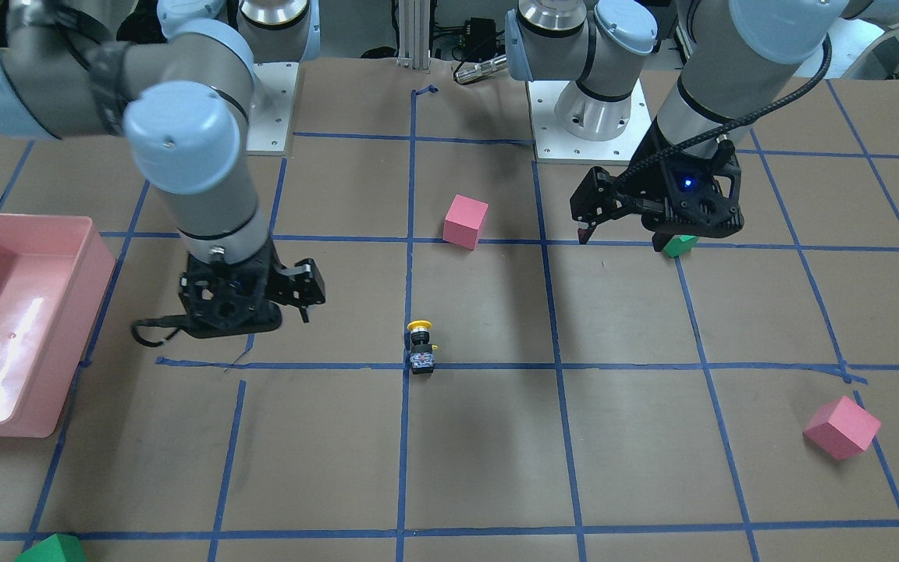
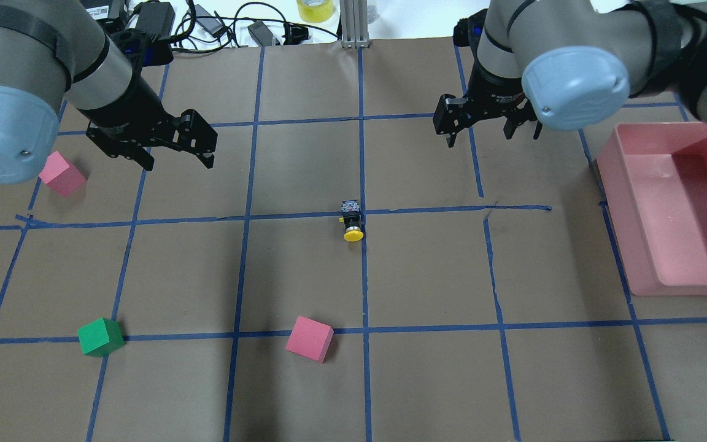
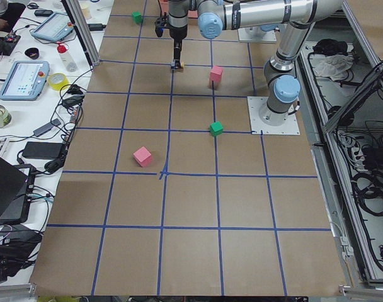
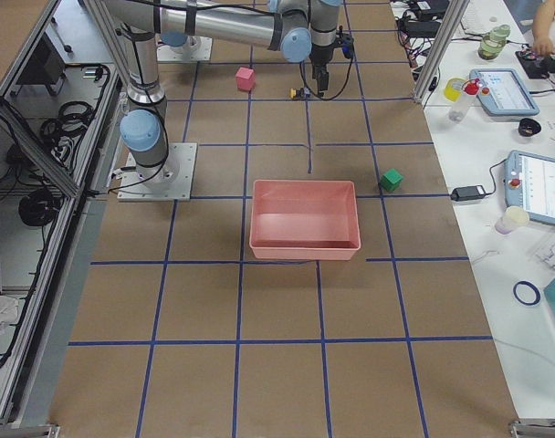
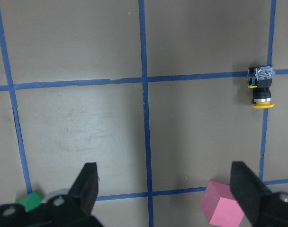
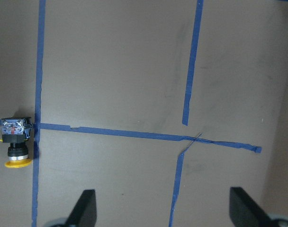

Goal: Align button upright
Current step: 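Open the right gripper and raise it away from the switch, then reach the left gripper toward the switch lying on its side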

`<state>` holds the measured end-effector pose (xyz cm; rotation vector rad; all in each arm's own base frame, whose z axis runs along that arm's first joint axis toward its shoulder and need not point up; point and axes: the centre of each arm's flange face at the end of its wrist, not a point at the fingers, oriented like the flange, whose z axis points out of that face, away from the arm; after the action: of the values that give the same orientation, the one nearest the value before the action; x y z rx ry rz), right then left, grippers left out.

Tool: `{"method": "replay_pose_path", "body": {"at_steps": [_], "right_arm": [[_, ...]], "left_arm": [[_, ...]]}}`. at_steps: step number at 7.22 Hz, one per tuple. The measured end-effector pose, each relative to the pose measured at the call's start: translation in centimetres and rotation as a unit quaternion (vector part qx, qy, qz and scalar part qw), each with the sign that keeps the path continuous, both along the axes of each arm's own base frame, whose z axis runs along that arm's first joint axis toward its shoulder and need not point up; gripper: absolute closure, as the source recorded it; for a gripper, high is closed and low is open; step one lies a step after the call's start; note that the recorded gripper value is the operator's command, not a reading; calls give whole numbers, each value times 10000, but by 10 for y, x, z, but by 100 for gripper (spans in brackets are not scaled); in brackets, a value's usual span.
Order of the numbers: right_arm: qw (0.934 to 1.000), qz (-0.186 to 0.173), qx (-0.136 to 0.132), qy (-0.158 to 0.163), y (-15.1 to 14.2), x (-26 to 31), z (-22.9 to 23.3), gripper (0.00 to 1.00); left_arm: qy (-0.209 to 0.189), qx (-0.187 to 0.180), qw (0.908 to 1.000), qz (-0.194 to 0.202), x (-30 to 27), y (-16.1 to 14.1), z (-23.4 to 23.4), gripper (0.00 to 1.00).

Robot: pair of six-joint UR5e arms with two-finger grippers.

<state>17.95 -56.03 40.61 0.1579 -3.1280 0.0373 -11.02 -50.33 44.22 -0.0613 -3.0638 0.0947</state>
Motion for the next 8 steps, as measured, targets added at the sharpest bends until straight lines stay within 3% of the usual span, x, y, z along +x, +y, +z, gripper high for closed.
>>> {"method": "replay_pose_path", "body": {"at_steps": [2, 6, 8], "right_arm": [[10000, -44, 25, 23, -2, -4, 24, 0], [9998, -179, 63, -7, 12, -17, 50, 0], [9998, -193, 27, 18, 22, -19, 62, 0]], "left_arm": [[-18, -353, 9994, -17, 1, -6, 2, 0], [-58, -301, 9991, 277, 1, -2, -30, 3], [-45, -644, 9974, 322, -48, 4, -49, 0]]}}
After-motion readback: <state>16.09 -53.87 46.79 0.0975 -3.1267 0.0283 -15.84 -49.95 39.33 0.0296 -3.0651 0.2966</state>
